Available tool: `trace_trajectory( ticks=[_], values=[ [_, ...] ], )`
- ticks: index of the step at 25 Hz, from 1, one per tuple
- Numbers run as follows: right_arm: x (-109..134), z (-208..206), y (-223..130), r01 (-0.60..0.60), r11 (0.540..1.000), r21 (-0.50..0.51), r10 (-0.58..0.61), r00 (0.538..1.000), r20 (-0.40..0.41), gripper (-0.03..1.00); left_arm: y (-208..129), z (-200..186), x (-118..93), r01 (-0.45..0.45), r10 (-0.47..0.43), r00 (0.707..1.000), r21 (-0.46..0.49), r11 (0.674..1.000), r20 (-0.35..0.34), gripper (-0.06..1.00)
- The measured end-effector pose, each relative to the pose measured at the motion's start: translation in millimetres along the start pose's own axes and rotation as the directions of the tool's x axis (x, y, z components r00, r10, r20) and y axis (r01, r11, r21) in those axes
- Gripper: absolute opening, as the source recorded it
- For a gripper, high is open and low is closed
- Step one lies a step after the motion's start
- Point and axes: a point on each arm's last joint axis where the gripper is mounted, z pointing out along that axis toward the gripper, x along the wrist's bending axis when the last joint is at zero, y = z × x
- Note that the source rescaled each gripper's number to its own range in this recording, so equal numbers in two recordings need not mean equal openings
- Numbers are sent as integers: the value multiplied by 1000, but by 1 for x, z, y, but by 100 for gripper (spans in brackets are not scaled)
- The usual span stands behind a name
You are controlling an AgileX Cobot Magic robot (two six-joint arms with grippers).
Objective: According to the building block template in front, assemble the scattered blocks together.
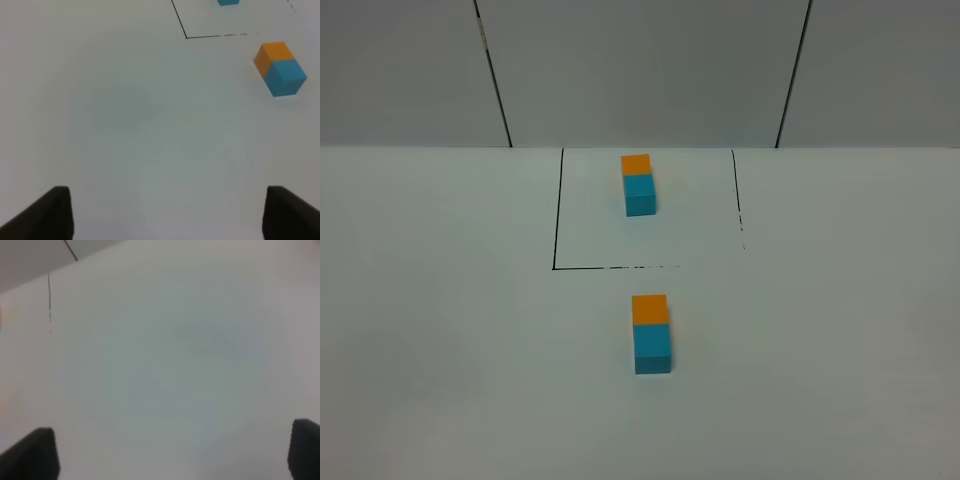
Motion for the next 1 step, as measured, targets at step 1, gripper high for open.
trace_trajectory(
  ticks=[1],
  values=[
    [0, 0, 0, 0, 1000, 0, 0, 1000, 0, 82, 0, 0, 0, 0, 0, 1000, 0, 1000, 0, 73]
  ],
)
